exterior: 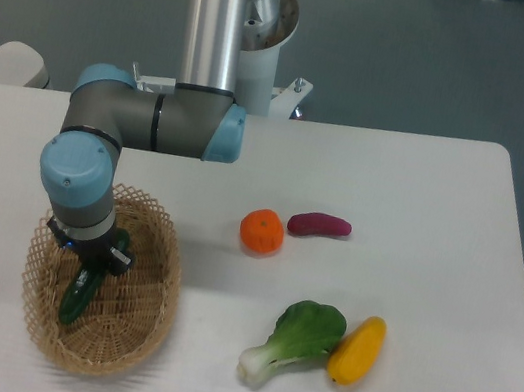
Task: Pick up the cucumber from the basket
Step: 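Lower the gripper onto the cucumber and close on it, then lift the cucumber out of the basket and carry it toward the bok choy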
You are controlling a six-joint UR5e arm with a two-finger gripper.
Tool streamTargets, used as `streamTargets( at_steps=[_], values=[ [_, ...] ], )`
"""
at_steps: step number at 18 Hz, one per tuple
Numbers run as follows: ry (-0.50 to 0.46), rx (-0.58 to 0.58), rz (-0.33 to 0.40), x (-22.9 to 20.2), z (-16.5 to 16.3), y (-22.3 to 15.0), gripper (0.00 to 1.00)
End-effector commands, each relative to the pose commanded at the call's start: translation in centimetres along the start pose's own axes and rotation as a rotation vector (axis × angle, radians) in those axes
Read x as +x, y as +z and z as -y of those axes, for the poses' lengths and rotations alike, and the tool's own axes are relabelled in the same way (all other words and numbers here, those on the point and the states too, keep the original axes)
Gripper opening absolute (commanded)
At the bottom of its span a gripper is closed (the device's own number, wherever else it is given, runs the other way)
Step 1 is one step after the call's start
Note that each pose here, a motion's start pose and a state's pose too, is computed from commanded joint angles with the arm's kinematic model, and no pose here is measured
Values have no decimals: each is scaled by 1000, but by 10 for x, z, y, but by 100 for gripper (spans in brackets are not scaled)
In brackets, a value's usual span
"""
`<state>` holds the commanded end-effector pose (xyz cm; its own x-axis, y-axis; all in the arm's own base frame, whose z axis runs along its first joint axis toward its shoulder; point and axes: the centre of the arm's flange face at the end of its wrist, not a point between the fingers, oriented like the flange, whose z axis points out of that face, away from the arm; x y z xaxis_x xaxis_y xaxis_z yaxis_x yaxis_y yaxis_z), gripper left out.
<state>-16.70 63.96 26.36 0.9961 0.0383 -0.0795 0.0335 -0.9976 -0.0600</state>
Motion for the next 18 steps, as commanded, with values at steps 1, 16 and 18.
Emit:
streamTargets(
  at_steps=[1,16,18],
  values=[
    [32,18,31,-5,2,-16,17],
    [296,-10,57,-204,-84,-107,17],
    [324,-13,58,-223,-96,-107,17]
  ],
)
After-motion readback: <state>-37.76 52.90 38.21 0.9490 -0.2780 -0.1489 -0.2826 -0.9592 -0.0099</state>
